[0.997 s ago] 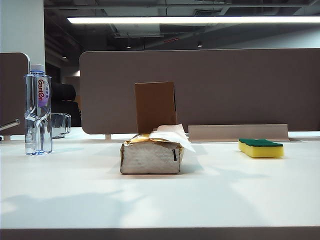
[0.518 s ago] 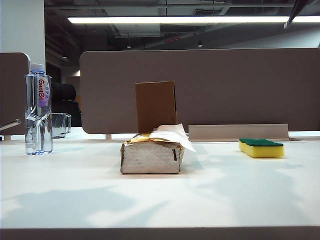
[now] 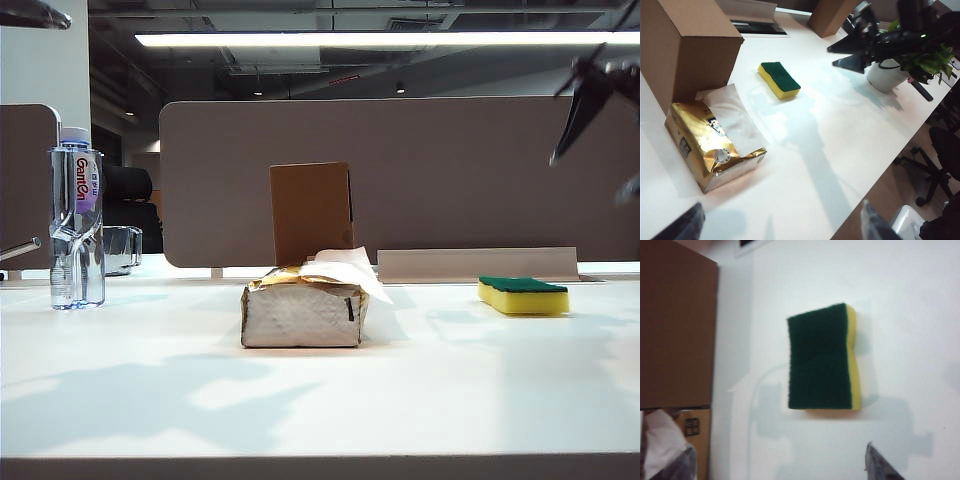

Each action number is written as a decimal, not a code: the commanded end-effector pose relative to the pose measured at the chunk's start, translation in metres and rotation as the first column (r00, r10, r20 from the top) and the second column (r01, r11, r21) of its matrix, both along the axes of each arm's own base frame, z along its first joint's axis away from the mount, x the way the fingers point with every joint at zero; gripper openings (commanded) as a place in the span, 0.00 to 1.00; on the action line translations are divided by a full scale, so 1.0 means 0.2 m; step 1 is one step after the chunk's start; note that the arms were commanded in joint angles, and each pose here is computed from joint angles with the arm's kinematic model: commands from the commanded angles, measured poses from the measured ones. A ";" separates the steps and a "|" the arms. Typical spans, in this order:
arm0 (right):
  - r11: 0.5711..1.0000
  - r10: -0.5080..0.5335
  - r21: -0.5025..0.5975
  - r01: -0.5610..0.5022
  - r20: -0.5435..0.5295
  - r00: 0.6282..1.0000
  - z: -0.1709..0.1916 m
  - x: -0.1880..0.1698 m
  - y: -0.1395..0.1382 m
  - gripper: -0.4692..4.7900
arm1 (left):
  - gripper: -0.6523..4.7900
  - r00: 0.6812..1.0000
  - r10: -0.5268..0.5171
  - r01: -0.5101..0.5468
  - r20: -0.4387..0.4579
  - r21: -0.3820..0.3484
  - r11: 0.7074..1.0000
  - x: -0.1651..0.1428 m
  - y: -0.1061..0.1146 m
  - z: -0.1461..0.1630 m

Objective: Move the sponge from right to left to wipe the table, avoiding obstacles on the table, and finally reaching the bottle of mineral water.

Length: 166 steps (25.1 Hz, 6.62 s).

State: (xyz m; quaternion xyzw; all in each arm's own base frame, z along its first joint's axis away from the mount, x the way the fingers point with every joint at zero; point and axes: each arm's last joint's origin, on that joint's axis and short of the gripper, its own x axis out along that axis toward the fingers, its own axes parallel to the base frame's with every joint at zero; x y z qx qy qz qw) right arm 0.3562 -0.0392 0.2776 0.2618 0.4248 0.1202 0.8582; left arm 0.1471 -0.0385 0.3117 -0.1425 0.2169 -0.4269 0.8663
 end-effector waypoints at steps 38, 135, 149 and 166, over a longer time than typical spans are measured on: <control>0.997 0.034 -0.063 -0.043 -0.143 0.989 -0.55 0.46 0.14 0.80 | 0.86 0.999 -0.009 0.009 -0.040 0.006 1.000 -0.01 0.00 -0.01; 0.988 -0.053 -0.153 -0.002 -0.354 0.934 -0.68 -1.01 0.30 0.07 | 0.86 1.000 -0.014 0.014 0.019 0.000 1.000 -0.01 0.00 0.01; 0.992 -0.024 -0.129 -0.014 -0.294 0.956 -0.67 -0.98 0.35 0.07 | 0.86 1.000 -0.014 0.014 0.019 0.000 1.000 -0.01 0.00 0.01; 0.966 0.237 -0.029 -0.258 -0.305 0.922 -0.80 -0.83 1.04 0.07 | 0.86 0.999 -0.036 0.036 0.018 -0.009 0.999 -0.01 0.00 0.01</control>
